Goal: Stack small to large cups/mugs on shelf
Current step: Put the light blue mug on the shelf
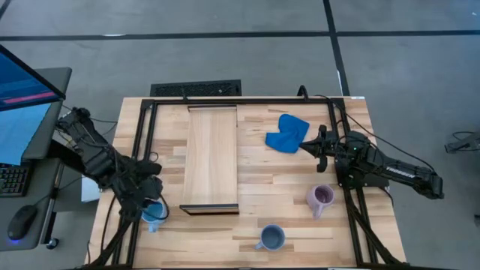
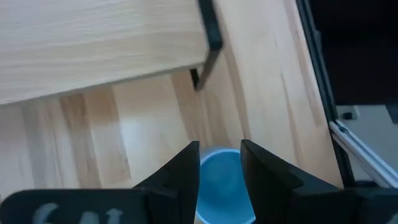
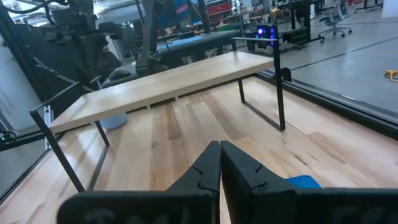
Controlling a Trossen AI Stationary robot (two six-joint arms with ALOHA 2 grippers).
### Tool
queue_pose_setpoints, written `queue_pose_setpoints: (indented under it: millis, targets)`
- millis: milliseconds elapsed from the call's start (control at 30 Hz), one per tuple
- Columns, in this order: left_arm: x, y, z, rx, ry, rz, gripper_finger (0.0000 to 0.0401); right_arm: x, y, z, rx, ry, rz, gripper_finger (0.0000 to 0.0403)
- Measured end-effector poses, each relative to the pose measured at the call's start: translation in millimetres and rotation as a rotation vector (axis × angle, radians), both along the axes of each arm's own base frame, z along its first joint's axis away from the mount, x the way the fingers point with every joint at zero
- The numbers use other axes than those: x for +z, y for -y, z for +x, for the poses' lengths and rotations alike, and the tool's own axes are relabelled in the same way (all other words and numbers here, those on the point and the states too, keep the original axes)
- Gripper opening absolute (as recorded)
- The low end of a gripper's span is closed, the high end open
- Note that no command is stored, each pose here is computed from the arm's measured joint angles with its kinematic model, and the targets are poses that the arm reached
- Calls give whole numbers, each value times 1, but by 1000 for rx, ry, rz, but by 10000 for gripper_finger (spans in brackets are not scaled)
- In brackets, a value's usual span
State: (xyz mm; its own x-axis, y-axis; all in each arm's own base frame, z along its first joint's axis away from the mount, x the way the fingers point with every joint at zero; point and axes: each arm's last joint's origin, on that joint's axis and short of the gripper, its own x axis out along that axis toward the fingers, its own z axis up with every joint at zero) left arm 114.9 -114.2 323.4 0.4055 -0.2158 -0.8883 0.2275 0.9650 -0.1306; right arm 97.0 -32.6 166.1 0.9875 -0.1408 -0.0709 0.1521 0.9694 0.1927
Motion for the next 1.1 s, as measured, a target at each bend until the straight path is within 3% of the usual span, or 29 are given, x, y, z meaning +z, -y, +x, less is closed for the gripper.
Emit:
queue_pose_setpoints:
  millis: [200, 467, 700, 833, 967, 1100]
  targets:
    - [0, 6, -6, -61, 27, 27, 107, 0, 0, 0, 0, 0, 0, 33]
    - [0, 10, -11, -1, 40, 15, 107, 1, 0, 0, 0, 13, -6, 33]
    - [-5, 6, -12, 139, 15, 45, 107, 5, 0, 0, 2, 45, -19, 33]
    - [-32, 5, -14, 176, -77, 94, 107, 5, 0, 0, 2, 45, -19, 33]
    - [-50, 8, -16, 181, -261, 58, 107, 5, 0, 0, 2, 45, -19, 33]
    - [-53, 9, -14, 194, -262, 73, 107, 5, 0, 0, 2, 45, -18, 33]
